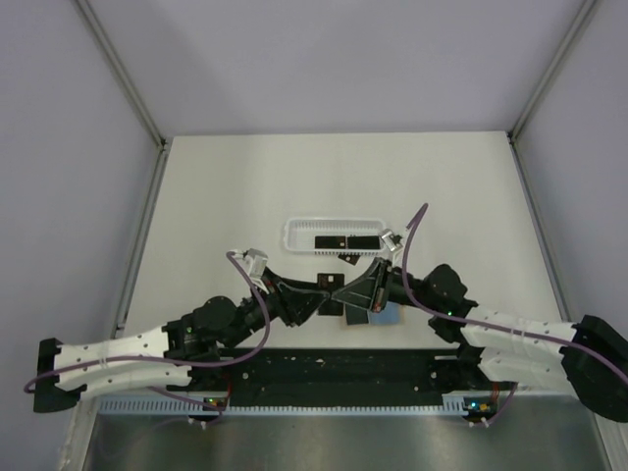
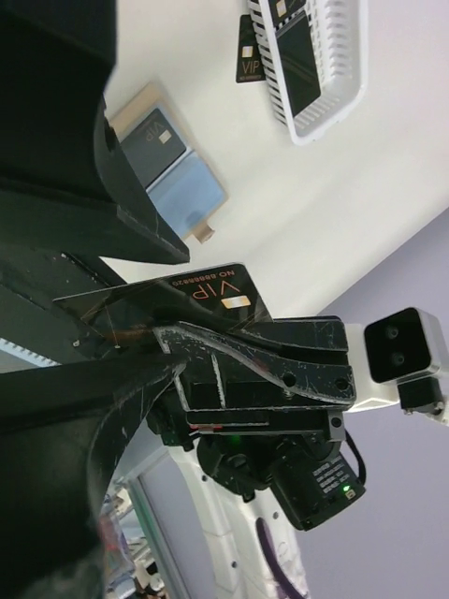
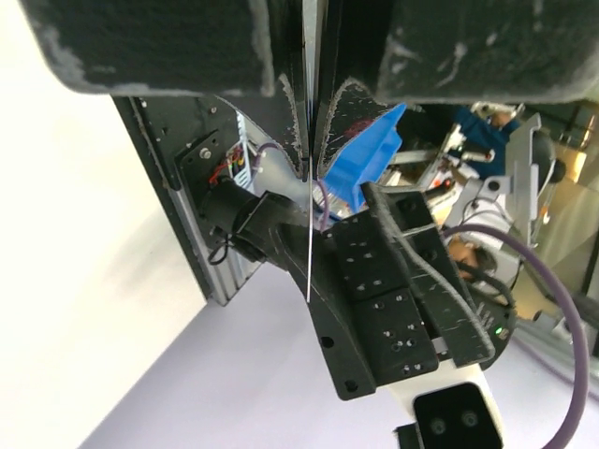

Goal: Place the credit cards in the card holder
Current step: Pick up the credit card at the corner of the board, then insert the credit card into the card holder.

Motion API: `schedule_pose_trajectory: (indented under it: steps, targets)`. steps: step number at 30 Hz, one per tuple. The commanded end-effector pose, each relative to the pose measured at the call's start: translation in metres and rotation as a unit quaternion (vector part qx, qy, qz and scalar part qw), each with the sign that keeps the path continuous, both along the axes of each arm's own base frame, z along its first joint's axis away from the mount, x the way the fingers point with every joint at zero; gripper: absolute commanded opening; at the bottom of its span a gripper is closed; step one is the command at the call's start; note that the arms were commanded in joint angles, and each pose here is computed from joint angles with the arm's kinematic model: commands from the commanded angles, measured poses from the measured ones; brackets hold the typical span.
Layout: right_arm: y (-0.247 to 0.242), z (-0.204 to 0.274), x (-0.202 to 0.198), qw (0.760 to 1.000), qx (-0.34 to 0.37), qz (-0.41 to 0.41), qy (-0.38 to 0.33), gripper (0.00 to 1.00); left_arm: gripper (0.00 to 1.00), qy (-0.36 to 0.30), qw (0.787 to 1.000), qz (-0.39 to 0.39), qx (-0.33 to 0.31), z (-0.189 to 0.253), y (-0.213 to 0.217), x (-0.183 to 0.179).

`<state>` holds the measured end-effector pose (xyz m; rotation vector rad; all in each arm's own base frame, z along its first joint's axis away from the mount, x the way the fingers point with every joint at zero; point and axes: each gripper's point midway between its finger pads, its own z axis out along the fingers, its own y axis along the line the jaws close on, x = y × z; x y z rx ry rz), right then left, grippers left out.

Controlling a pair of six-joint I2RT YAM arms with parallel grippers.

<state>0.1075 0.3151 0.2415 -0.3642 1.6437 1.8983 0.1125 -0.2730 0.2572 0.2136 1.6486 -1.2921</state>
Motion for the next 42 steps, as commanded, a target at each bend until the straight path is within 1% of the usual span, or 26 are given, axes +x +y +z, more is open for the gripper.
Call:
schedule_pose_trajectory:
  steps: [1,3,5,7,10,13,14,16,18,22,25,28,31,33,36,42]
  targets:
    - [-0.009,0.011,0.022,0.996,-0.033,-0.075,-0.022,0.00,0.55,-0.008,0.999,0.042,-0.011,0.016,0.013,0.012]
    - [-0.020,-0.010,0.033,0.988,-0.096,-0.120,-0.010,0.00,0.61,-0.009,0.998,0.064,0.000,0.012,0.020,0.019]
    - [-0.037,-0.030,0.043,0.974,-0.162,-0.161,-0.007,0.00,0.63,-0.004,0.996,0.087,0.015,0.006,0.025,0.026]
    - [-0.056,-0.038,0.049,0.961,-0.195,-0.198,-0.006,0.00,0.63,0.000,0.994,0.101,0.034,-0.002,0.027,0.031]
    - [-0.085,-0.063,0.059,0.932,-0.263,-0.251,0.016,0.00,0.63,0.007,0.992,0.111,0.056,-0.011,0.026,0.038]
    - [-0.113,-0.082,0.068,0.891,-0.337,-0.302,0.028,0.00,0.63,0.015,0.990,0.113,0.078,-0.019,0.022,0.044]
    - [-0.119,-0.084,0.069,0.883,-0.353,-0.308,0.027,0.00,0.63,0.018,0.990,0.114,0.085,-0.022,0.019,0.047]
    - [-0.123,-0.088,0.069,0.874,-0.377,-0.306,0.023,0.00,0.62,0.020,0.989,0.108,0.100,-0.030,0.013,0.052]
    - [-0.129,-0.089,0.073,0.859,-0.401,-0.318,0.027,0.00,0.60,0.027,0.989,0.093,0.114,-0.038,0.004,0.055]
    - [-0.128,-0.086,0.080,0.847,-0.418,-0.325,0.035,0.00,0.56,0.031,0.987,0.072,0.139,-0.053,-0.015,0.061]
    - [-0.127,-0.094,0.083,0.828,-0.462,-0.315,0.047,0.00,0.53,0.036,0.984,0.056,0.164,-0.067,-0.028,0.062]
    - [-0.123,-0.102,0.085,0.815,-0.491,-0.300,0.062,0.00,0.49,0.041,0.982,0.041,0.180,-0.075,-0.040,0.062]
    - [-0.115,-0.111,0.086,0.808,-0.513,-0.279,0.074,0.00,0.47,0.039,0.981,0.034,0.186,-0.080,-0.047,0.063]
    - [-0.117,-0.119,0.086,0.797,-0.530,-0.278,0.082,0.00,0.45,0.037,0.980,0.033,0.190,-0.083,-0.050,0.065]
    - [-0.128,-0.129,0.085,0.775,-0.555,-0.288,0.093,0.00,0.45,0.034,0.980,0.028,0.193,-0.086,-0.056,0.066]
    - [-0.148,-0.148,0.079,0.738,-0.595,-0.295,0.118,0.00,0.47,0.030,0.979,0.008,0.202,-0.094,-0.074,0.068]
